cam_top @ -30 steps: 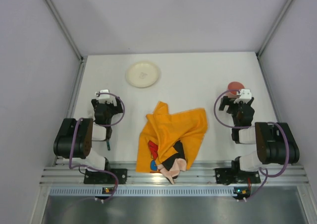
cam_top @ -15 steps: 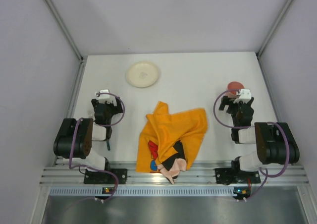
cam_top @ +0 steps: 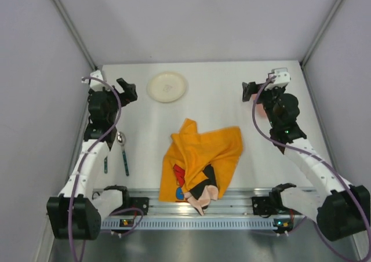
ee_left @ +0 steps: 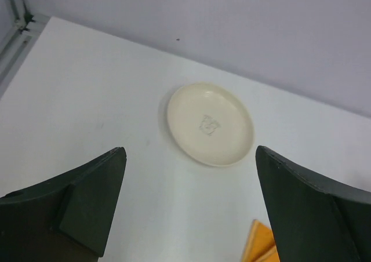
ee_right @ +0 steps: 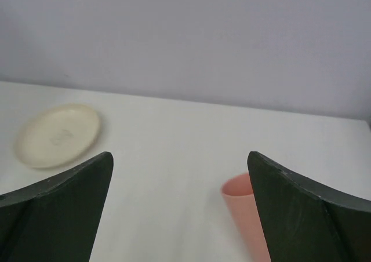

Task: Set the dinner table for one person

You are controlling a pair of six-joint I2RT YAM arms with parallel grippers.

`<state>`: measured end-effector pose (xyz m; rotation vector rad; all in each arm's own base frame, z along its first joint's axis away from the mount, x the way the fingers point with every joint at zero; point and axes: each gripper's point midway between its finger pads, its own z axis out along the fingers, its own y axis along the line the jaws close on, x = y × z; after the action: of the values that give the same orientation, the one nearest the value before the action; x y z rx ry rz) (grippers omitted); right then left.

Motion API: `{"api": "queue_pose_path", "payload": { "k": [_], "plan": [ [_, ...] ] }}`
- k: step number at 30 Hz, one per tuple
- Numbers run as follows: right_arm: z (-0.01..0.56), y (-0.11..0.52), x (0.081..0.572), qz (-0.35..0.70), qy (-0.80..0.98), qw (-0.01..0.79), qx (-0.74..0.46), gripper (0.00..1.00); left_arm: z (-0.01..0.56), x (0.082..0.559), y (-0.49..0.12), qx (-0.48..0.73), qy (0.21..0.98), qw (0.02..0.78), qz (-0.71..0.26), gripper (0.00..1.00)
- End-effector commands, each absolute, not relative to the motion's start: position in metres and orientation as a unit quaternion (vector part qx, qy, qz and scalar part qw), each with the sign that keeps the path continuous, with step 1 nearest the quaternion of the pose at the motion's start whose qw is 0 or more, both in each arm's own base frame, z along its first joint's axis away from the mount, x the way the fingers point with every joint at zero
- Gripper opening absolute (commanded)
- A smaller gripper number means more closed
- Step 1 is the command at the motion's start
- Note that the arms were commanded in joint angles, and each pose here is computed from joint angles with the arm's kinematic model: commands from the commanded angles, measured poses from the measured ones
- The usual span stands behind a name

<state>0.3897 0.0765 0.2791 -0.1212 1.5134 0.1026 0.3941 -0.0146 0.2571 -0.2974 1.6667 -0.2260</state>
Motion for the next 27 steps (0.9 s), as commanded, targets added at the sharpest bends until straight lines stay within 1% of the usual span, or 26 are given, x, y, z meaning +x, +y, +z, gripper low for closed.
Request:
{"api": "queue_pose_path", "payload": {
  "k": [1,2,3,4,5,6,7,8,9,10,11,14,16,17,18,19,21,22,24,26,27],
  "plan": [
    [0.320,0.127,0.360,0.168,0.690,0.702,-0.043,1.00,0.275,0.371,-0.040,-0.174,0.767,0.590,-0.185,0.98],
    [0.305,0.127,0.355,0.193,0.724,0.662,0.002,1.00,0.265,0.372,-0.029,-0.242,0.766,0.569,-0.177,0.98],
    [0.298,0.125,0.352,0.249,0.738,0.614,0.124,1.00,0.250,0.370,-0.019,-0.295,0.768,0.546,-0.162,0.98],
    [0.277,0.119,0.349,0.249,0.759,0.574,0.177,1.00,0.228,0.366,-0.012,-0.345,0.769,0.516,-0.154,0.98],
    [0.262,0.139,0.343,0.301,0.781,0.526,0.151,1.00,0.204,0.366,0.000,-0.385,0.775,0.476,-0.157,0.98],
    [0.258,0.143,0.342,0.315,0.788,0.512,0.138,1.00,0.200,0.367,-0.028,-0.339,0.801,0.437,-0.231,0.82],
    [0.250,0.147,0.337,0.311,0.803,0.490,0.135,1.00,0.210,0.373,-0.037,-0.322,0.806,0.426,-0.256,0.78],
    [0.243,0.144,0.334,0.289,0.814,0.482,0.145,1.00,0.191,0.364,-0.049,-0.320,0.835,0.376,-0.243,0.77],
    [0.236,0.147,0.324,0.278,0.827,0.469,0.136,1.00,0.191,0.365,-0.045,-0.308,0.845,0.386,-0.206,0.77],
    [0.235,0.146,0.319,0.273,0.828,0.471,0.132,1.00,0.198,0.364,-0.058,-0.280,0.853,0.393,-0.200,0.78],
    [0.242,0.142,0.313,0.274,0.821,0.483,0.136,1.00,0.198,0.362,-0.058,-0.271,0.858,0.393,-0.189,0.78],
    [0.234,0.126,0.303,0.246,0.825,0.481,0.166,1.00,0.184,0.343,-0.069,-0.259,0.880,0.346,-0.197,0.79],
    [0.214,0.121,0.290,0.221,0.853,0.441,0.171,1.00,0.170,0.328,-0.084,-0.237,0.894,0.318,-0.208,0.79],
    [0.199,0.120,0.285,0.208,0.870,0.414,0.171,1.00,0.165,0.317,-0.102,-0.211,0.904,0.304,-0.213,0.79],
    [0.180,0.116,0.271,0.185,0.893,0.372,0.175,1.00,0.160,0.309,-0.113,-0.193,0.911,0.294,-0.214,0.79],
    [0.166,0.114,0.263,0.173,0.905,0.346,0.175,1.00,0.150,0.291,-0.133,-0.161,0.925,0.270,-0.213,0.78],
    [0.130,0.115,0.240,0.160,0.931,0.277,0.175,1.00,0.139,0.273,-0.145,-0.144,0.935,0.253,-0.201,0.77],
    [0.118,0.113,0.234,0.153,0.936,0.261,0.179,1.00,0.125,0.255,-0.157,-0.124,0.944,0.232,-0.198,0.77],
    [0.091,0.116,0.214,0.157,0.946,0.214,0.185,1.00,0.114,0.240,-0.164,-0.132,0.946,0.217,-0.200,0.76],
    [0.075,0.116,0.206,0.154,0.950,0.196,0.187,1.00,0.086,0.215,-0.162,-0.140,0.954,0.187,-0.187,0.75],
    [0.071,0.115,0.204,0.153,0.951,0.193,0.188,1.00,0.089,0.217,-0.164,-0.142,0.952,0.193,-0.193,0.75]
  ]
}}
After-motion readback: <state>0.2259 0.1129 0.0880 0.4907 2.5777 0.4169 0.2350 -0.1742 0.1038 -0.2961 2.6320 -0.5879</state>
